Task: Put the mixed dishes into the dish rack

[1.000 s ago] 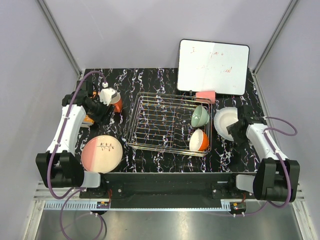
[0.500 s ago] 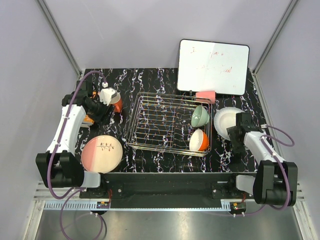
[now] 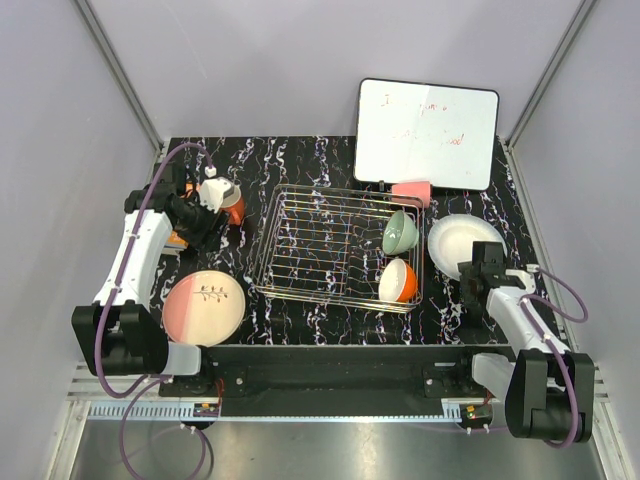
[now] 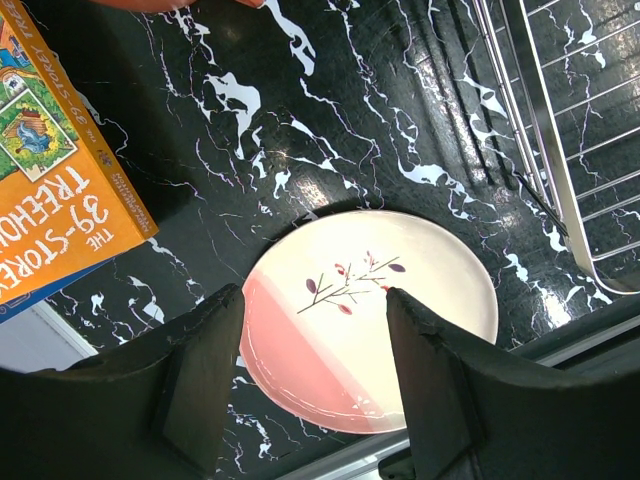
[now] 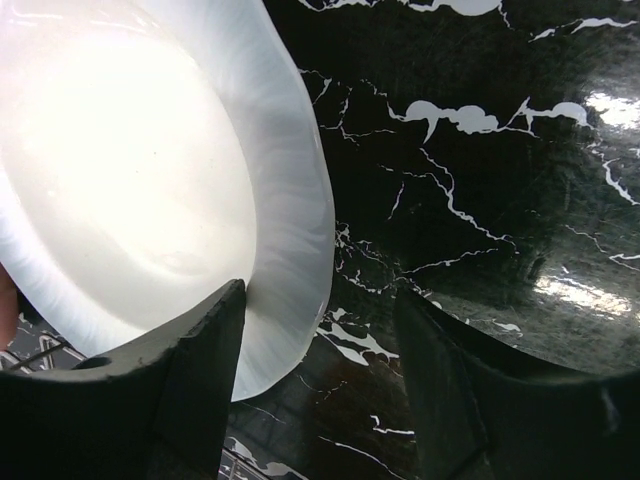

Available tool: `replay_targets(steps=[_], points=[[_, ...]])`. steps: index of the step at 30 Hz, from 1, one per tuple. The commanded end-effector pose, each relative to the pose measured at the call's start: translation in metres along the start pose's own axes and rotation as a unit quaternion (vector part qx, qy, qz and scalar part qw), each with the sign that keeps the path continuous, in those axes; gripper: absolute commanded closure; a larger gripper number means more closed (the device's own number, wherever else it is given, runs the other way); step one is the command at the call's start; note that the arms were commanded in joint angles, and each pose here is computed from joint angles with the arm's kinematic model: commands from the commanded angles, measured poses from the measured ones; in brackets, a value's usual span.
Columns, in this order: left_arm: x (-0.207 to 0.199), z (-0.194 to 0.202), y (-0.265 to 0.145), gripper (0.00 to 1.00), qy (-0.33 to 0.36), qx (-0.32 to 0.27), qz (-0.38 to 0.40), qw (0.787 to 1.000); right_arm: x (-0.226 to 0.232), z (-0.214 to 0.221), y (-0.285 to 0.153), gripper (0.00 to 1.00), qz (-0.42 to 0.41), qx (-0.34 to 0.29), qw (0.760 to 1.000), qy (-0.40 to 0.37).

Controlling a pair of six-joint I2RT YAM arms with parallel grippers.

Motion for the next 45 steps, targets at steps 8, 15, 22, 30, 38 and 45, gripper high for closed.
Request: replay_targets(steps=[8,15,22,30,38,45], points=[[0.001,-0.004,-0.002,0.38,0.002,-0.016,-0.004,1.000,-0.008,0.000,0.013,0.57,-0.005,-0.021,0.999,0.027],[0.002,-0.006,-0.005,0.38,0.003,-0.021,-0.007,1.000,-0.008,0.003,0.008,0.88,-0.027,-0.015,0.999,0.015],[0.004,-0.009,-0.008,0.38,0.007,-0.022,-0.012,1.000,0.017,-0.018,-0.020,1.00,-0.070,-0.039,0.997,-0.022],[0.004,-0.022,-0.012,0.37,0.002,-0.034,-0.005,0.999,0.071,-0.088,-0.089,1.00,-0.120,-0.161,0.974,-0.101],[0.005,-0.023,-0.015,0.38,0.005,-0.036,-0.008,0.999,0.091,-0.099,-0.093,1.00,-0.107,-0.164,0.970,-0.142],[0.003,-0.016,-0.013,0.38,0.005,-0.029,-0.007,1.000,0.079,-0.087,-0.072,1.00,-0.068,-0.139,0.975,-0.160]])
Point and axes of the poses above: each gripper's point midway between its finger pads, its own y axis out along the fingers, its own x axis along the line the jaws close on, z = x × y, the point moved 3 cm from there along -y, back along the fingers, and after that the axes turned 6 degrees about -y, right-handed, at the moved point
